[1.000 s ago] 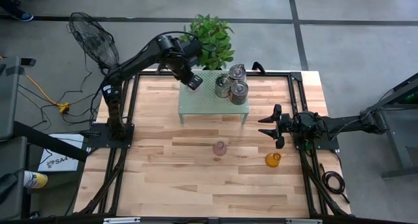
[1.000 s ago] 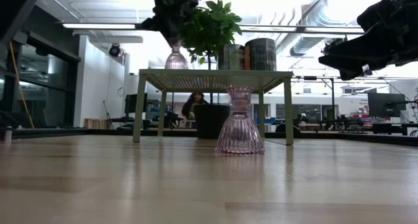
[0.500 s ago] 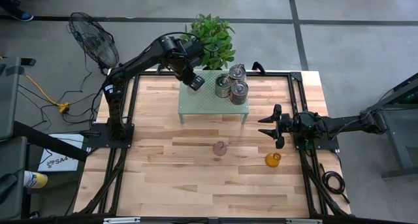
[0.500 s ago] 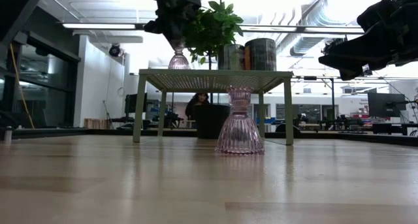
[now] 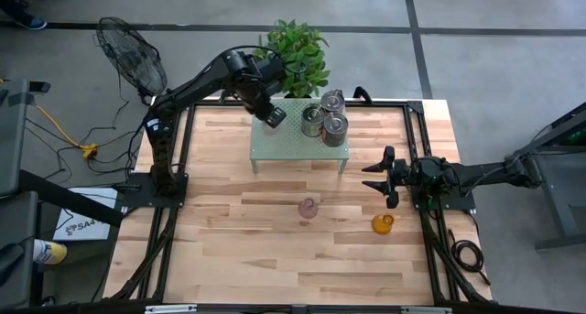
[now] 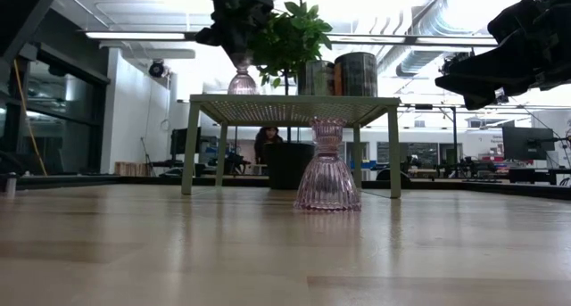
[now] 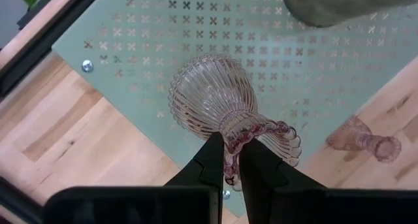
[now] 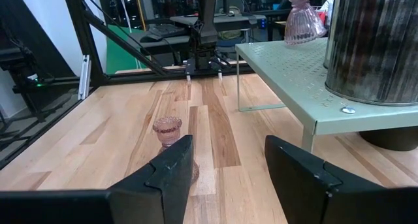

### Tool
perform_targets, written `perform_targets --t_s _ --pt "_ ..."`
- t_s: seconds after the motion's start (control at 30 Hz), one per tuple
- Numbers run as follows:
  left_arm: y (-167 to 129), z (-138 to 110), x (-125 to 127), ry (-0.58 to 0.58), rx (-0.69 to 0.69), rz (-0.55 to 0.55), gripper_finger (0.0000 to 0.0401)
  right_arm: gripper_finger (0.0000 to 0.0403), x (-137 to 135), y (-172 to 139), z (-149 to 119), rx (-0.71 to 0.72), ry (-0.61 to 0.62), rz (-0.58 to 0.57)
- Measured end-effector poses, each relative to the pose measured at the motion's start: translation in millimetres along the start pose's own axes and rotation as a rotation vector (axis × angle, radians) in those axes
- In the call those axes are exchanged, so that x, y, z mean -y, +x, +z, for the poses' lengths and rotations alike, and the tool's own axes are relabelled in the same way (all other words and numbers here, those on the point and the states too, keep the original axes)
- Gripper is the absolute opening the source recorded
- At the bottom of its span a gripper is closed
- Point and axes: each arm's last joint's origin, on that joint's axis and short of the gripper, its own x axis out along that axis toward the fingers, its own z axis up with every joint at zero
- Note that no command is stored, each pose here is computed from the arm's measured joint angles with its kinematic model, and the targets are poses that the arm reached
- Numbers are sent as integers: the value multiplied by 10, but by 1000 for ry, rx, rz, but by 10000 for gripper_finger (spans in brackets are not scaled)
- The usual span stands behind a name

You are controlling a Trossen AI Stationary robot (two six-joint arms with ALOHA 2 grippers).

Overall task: Pick & Place candle stick holders
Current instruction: Put the left pink glass candle holder on the shelf

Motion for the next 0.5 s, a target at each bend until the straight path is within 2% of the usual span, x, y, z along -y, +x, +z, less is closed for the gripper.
perform_targets --t_s 0.5 --pt "11 -13 5 3 -25 -24 21 185 0 0 0 0 0 0"
